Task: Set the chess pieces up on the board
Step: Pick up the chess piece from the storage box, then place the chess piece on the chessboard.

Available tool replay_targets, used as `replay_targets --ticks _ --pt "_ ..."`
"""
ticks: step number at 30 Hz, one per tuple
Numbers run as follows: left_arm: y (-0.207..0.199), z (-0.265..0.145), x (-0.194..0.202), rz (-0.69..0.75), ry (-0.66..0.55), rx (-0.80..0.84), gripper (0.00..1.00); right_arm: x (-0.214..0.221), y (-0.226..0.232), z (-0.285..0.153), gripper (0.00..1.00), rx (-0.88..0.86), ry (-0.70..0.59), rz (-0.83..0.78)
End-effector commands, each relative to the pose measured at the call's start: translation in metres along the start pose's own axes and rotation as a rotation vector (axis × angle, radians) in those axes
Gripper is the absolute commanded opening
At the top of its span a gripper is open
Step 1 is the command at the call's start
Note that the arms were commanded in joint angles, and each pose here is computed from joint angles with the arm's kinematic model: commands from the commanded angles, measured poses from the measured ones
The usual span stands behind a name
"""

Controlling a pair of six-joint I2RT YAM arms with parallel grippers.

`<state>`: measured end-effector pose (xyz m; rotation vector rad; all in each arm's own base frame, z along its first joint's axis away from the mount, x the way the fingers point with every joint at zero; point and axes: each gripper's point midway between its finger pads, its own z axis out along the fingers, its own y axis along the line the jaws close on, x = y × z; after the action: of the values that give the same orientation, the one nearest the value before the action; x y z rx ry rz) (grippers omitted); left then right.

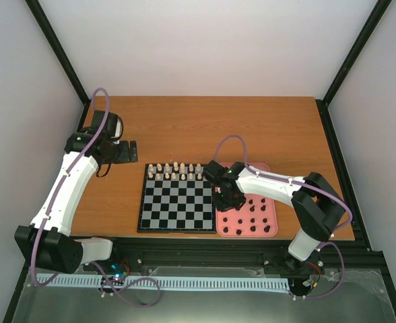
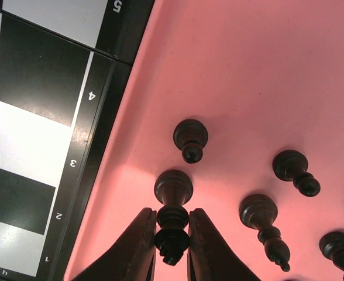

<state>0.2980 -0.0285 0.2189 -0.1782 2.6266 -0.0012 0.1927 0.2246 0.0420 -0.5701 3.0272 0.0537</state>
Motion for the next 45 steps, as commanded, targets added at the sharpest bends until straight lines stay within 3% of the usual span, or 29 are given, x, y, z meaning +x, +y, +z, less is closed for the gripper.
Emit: replay_targets --ticks 1,9,22,34,45 --pt "0.0 -0.003 -0.007 0.002 -0.021 -0.005 1.0 0.0 0.002 0.003 0.14 0.011 0.005 -0.006" --pt "0.001 -0.004 -0.008 0.003 -0.022 -0.011 1.0 -0.006 0.005 -0.021 0.03 0.0 -0.017 -0.018" --pt "0.01 0.0 -0.009 0.015 -0.021 -0.064 1.0 -0.008 0.024 -0.083 0.03 -0.111 -0.088 -0.085" --pt "0.01 0.011 -0.008 0.004 0.035 -0.089 1.0 0.004 0.112 -0.084 0.03 -0.177 -0.018 -0.265" --pt "0.006 0.013 -0.018 -0.021 0.04 -0.086 1.0 0.007 0.16 -0.059 0.03 -0.149 0.03 -0.355"
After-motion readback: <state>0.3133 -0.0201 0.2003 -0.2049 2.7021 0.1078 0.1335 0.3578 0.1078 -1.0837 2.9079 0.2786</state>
